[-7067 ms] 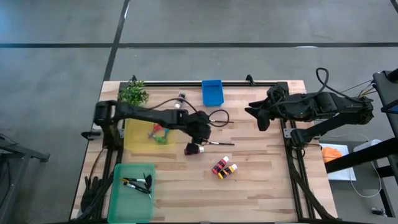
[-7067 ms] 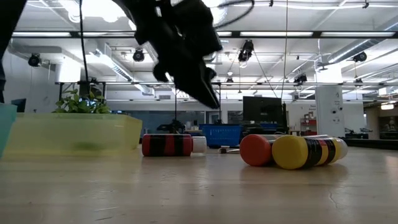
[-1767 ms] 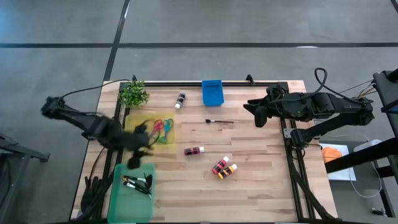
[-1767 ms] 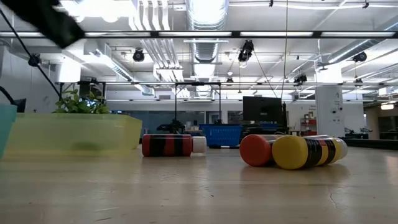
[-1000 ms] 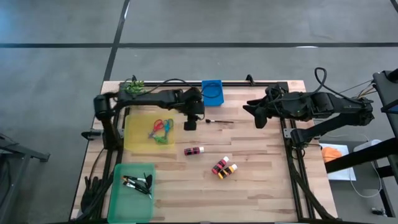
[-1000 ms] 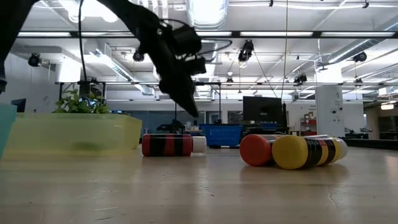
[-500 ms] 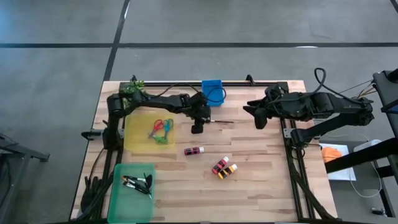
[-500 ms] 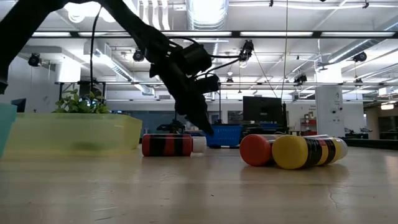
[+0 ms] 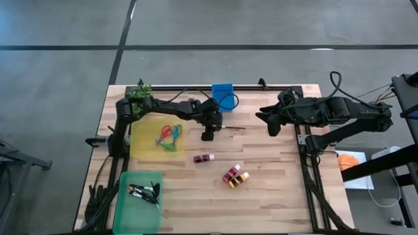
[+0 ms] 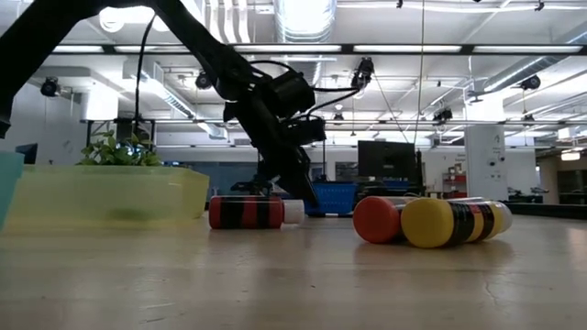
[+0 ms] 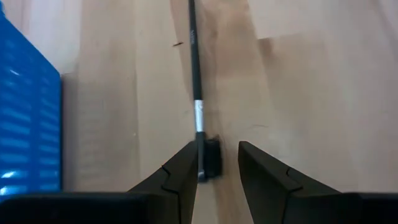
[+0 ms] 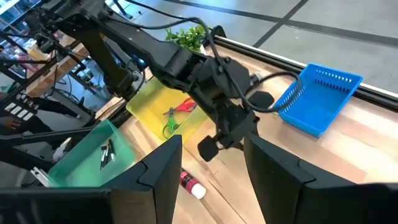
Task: Pick & Place Paint Supplies
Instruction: Put the black paint brush into the blue bin
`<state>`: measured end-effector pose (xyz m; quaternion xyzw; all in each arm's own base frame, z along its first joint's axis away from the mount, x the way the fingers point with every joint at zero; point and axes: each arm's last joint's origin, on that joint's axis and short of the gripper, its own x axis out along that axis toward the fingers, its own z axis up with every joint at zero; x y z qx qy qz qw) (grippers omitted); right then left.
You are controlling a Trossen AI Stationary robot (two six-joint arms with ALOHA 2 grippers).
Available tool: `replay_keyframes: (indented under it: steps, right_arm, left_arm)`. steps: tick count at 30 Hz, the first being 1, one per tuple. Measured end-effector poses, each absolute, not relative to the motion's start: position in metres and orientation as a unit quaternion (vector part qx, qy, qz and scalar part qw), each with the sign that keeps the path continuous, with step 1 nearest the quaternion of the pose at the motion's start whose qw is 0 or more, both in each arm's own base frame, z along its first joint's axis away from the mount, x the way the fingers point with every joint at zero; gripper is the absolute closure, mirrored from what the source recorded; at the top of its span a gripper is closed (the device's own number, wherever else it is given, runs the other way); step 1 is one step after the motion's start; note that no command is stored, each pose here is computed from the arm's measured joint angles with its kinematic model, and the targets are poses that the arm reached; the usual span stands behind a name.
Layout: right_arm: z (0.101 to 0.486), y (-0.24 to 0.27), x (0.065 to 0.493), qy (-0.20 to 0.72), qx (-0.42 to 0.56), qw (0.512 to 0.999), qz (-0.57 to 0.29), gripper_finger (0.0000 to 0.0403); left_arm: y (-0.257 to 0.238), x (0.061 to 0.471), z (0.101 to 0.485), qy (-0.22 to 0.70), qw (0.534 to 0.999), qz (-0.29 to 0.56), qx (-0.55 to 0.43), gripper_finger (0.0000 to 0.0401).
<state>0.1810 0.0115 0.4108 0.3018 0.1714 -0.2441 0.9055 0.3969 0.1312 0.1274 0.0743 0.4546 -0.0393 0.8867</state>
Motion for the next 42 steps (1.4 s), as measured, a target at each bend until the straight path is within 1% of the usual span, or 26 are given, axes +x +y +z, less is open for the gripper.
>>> replay_keyframes:
  steps: [5,11,15,23,26,30,31,33,37,42]
  right_arm:
    - [0.411,0.012,0.181,0.176,0.303,0.906,-0.236,0.0232]
    - [0.410,0.012,0.181,0.178,0.303,0.906,-0.235,0.0232]
    - [0.410,0.012,0.181,0.180,0.304,0.906,-0.232,0.0232]
    - [0.411,0.013,0.181,0.182,0.307,0.907,-0.225,0.0232]
    - [0.411,0.013,0.181,0.181,0.307,0.907,-0.225,0.0232]
    - [0.411,0.013,0.181,0.181,0.307,0.907,-0.225,0.0232]
    - [0.411,0.013,0.182,0.181,0.307,0.907,-0.224,0.0232]
    - [0.411,0.013,0.182,0.181,0.307,0.907,-0.224,0.0232]
    - [0.411,0.013,0.182,0.180,0.308,0.907,-0.224,0.0232]
    - [0.411,0.013,0.182,0.181,0.309,0.907,-0.224,0.0232]
  left_arm:
    - [0.128,0.400,0.127,0.461,0.882,-0.017,0.095,0.0279]
    - [0.129,0.400,0.127,0.462,0.882,-0.017,0.094,0.0279]
    - [0.129,0.401,0.117,0.473,0.879,-0.012,0.064,0.0279]
    - [0.127,0.408,0.116,0.483,0.874,0.007,0.062,0.0281]
    - [0.126,0.409,0.117,0.485,0.872,0.014,0.062,0.0305]
    - [0.126,0.409,0.117,0.483,0.874,0.023,0.050,0.0376]
    - [0.126,0.409,0.117,0.482,0.875,0.026,0.042,0.0387]
    - [0.126,0.409,0.118,0.481,0.876,0.033,0.027,0.0392]
    - [0.123,0.407,0.124,0.479,0.877,0.020,0.009,0.0397]
    - [0.118,0.405,0.145,0.462,0.887,0.005,0.009,0.0399]
